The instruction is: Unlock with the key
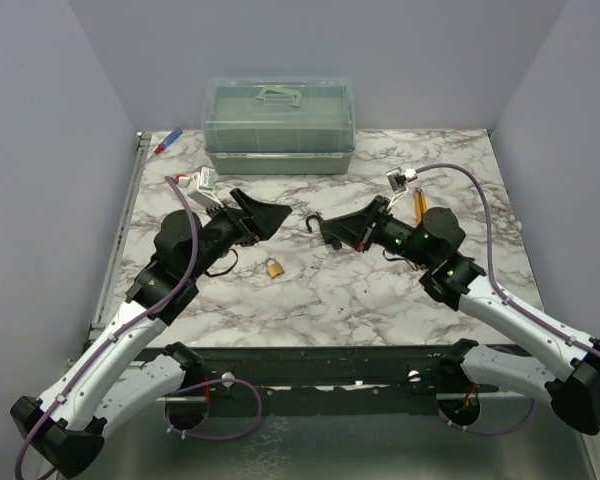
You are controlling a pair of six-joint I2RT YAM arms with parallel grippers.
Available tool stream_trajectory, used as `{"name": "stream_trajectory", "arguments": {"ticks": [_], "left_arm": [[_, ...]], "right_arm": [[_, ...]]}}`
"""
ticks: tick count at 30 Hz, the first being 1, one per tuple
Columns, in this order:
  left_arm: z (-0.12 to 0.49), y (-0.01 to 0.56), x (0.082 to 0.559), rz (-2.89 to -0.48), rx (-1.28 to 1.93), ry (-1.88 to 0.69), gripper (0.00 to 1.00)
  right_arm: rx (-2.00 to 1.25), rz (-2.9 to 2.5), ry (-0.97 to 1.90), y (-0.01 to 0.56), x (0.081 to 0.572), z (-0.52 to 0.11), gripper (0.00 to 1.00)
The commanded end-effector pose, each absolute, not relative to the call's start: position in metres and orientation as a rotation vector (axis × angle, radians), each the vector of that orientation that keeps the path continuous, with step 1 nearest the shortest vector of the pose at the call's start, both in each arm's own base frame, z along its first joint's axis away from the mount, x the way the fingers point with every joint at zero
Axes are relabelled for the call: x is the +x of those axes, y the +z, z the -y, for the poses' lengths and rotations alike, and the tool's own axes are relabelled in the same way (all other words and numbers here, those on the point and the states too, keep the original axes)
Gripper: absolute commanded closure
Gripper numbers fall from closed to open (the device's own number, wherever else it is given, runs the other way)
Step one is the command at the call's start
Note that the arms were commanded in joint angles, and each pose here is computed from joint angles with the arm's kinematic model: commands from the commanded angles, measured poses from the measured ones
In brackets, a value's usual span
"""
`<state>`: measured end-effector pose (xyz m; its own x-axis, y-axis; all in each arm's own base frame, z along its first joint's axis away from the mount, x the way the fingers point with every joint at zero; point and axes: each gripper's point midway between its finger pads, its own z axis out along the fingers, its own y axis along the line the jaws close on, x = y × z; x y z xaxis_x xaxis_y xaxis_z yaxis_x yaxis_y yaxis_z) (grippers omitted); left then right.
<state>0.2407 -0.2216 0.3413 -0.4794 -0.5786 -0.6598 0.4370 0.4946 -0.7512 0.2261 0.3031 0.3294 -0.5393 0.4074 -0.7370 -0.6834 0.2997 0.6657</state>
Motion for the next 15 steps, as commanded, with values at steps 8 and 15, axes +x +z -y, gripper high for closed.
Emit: {"name": "stream_trajectory", "arguments": {"ticks": [8, 15], "left_arm": [[0.150, 0.199, 0.260, -2.371, -0.499, -0.351, 0.18], [0.136, 0.167, 0.273, -2.448, -0.531, -0.210, 0.01]], "right_arm": [[-0.119, -1.900, 1.085, 0.250, 0.242, -0.265, 1.00], [-0.126, -2.041, 1.023, 0.231, 0.228, -0.255, 1.00]]}}
